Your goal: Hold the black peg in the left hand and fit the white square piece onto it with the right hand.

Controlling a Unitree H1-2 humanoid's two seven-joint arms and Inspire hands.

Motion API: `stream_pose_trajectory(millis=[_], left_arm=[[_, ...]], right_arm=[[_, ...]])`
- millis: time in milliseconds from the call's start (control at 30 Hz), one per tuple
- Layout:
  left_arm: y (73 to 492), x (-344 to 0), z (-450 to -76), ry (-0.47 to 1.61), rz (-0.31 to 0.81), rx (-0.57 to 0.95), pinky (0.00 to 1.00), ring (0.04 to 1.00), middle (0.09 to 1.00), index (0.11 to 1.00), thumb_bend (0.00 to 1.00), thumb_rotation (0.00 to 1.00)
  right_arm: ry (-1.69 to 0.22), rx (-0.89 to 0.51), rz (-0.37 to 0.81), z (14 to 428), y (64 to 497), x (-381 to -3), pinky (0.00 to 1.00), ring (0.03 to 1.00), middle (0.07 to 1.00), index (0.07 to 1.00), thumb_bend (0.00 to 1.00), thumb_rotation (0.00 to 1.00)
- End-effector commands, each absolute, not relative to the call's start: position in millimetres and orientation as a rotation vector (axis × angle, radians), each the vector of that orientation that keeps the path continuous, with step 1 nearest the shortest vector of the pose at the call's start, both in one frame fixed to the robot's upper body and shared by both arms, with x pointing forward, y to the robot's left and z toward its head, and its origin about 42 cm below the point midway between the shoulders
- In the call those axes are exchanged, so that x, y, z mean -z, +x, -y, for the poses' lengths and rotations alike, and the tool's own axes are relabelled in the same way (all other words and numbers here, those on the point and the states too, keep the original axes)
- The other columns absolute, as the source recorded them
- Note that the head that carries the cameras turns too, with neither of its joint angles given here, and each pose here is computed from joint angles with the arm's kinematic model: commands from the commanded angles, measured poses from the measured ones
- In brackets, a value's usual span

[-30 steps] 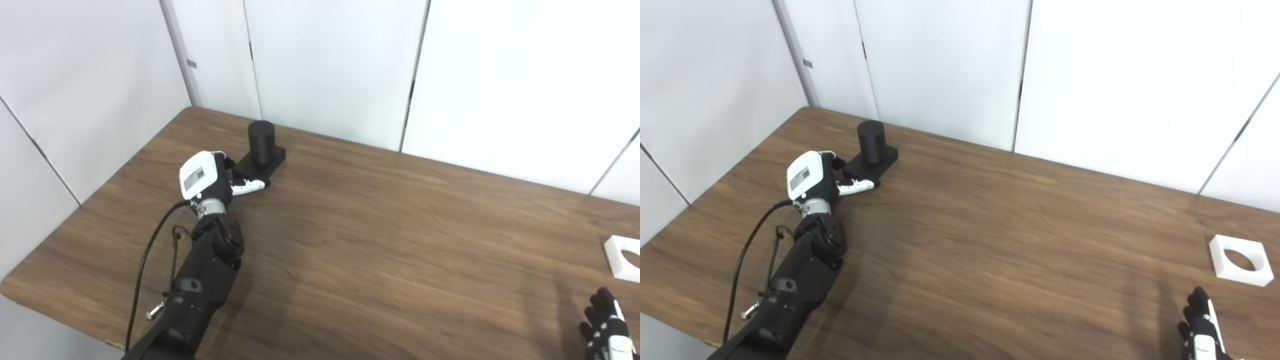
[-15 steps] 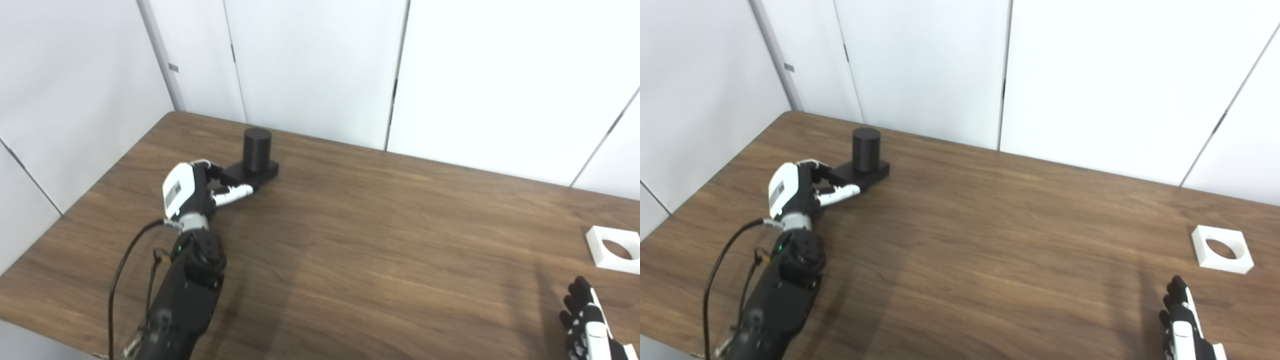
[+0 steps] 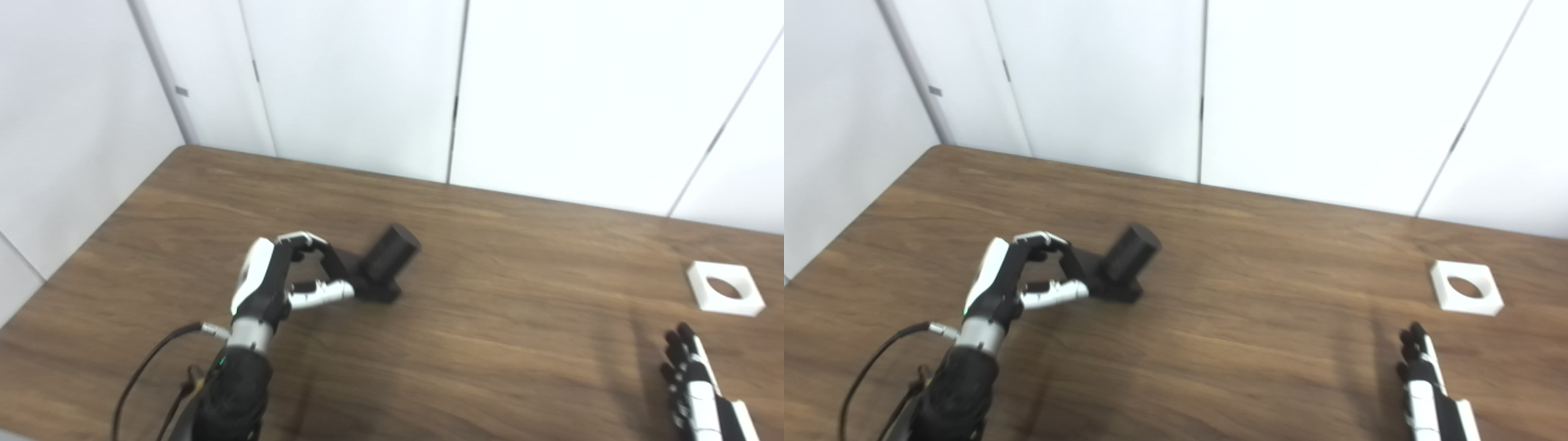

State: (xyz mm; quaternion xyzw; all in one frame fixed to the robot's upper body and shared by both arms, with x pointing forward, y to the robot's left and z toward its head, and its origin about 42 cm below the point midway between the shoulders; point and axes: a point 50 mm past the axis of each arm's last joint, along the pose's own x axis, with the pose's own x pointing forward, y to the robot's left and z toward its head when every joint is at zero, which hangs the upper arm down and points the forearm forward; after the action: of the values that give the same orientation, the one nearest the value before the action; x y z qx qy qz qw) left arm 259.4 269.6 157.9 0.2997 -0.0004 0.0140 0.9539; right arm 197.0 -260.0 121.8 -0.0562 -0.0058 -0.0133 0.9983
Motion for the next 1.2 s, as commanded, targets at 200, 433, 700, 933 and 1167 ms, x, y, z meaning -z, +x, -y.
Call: stream_pose_trajectory(millis=[200, 433, 700, 933, 1167], left_arm=[[238.8, -143.0, -248.1, 0.557, 0.07, 0.25, 0.82, 0.83, 0.767, 0.487, 0.52, 0.06], [225.1, -120.8, -232.5, 0.524, 0.037, 0.433, 0.78, 0.823, 0.765, 0.486, 0.52, 0.05], [217.7, -103.3, -230.3, 0.724, 0.023, 0.532, 0.76, 0.824, 0.764, 0.486, 0.52, 0.05], [220.8, -92.1, -229.7, 0.945, 0.082, 0.538, 0.75, 0.813, 0.765, 0.487, 0.52, 0.05], [225.4, -82.8, -228.1, 1.176, 0.162, 0.532, 0.84, 0.796, 0.747, 0.487, 0.52, 0.05]], right_arm=[[-0.088, 0.055, 0.033, 247.8, 199.3, -121.9, 1.0, 1.0, 0.948, 0.981, 0.53, 1.0], [-0.089, 0.063, 0.025, 242.5, 198.4, -123.5, 1.0, 1.0, 0.944, 0.973, 0.55, 1.0], [-0.096, 0.067, 0.03, 238.3, 199.1, -126.4, 1.0, 0.988, 0.93, 0.958, 0.56, 1.0], [-0.108, 0.074, 0.029, 235.6, 199.6, -128.9, 1.0, 0.971, 0.917, 0.948, 0.59, 1.0], [-0.113, 0.072, 0.026, 237.0, 200.1, -130.7, 1.0, 0.964, 0.911, 0.939, 0.6, 1.0]])
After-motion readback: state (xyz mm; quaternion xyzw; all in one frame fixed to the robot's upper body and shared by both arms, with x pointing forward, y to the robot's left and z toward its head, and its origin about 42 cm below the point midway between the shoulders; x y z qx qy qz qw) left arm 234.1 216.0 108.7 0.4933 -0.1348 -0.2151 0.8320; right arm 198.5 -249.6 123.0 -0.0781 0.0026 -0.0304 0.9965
